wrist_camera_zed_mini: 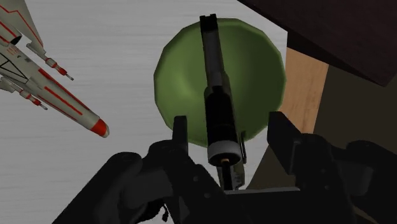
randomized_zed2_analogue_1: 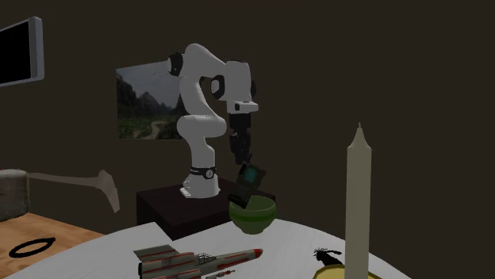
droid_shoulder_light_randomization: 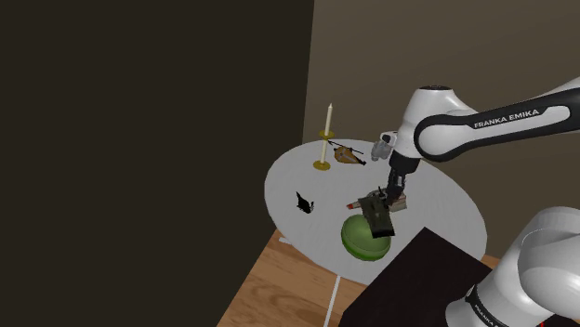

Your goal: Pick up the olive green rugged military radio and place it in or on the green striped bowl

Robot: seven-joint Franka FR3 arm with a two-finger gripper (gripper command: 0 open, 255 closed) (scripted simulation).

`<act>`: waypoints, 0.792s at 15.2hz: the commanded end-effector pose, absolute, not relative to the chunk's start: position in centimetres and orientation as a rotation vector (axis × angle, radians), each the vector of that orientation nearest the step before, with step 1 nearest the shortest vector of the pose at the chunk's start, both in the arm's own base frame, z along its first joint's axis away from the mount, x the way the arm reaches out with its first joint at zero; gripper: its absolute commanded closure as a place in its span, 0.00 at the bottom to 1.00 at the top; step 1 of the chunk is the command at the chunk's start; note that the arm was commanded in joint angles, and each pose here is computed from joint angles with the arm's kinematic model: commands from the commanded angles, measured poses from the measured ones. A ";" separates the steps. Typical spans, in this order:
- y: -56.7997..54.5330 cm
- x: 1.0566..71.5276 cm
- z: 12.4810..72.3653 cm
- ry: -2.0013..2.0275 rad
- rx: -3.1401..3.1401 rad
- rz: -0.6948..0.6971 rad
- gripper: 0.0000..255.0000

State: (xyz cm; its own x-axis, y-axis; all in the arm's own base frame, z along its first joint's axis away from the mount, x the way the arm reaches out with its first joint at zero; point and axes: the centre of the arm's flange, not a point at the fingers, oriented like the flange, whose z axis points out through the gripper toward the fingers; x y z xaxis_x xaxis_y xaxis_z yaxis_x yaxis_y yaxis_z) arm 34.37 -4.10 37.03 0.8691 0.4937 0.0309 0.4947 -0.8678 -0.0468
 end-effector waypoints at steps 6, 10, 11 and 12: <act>-4.2 34.4 38.4 -0.790 -2.986 -0.028 0.00; -4.4 34.4 42.0 -0.790 -2.986 -0.028 0.00; -4.4 34.4 42.0 -0.790 -2.986 -0.028 0.00; -4.4 34.4 42.0 -0.790 -2.986 -0.028 0.00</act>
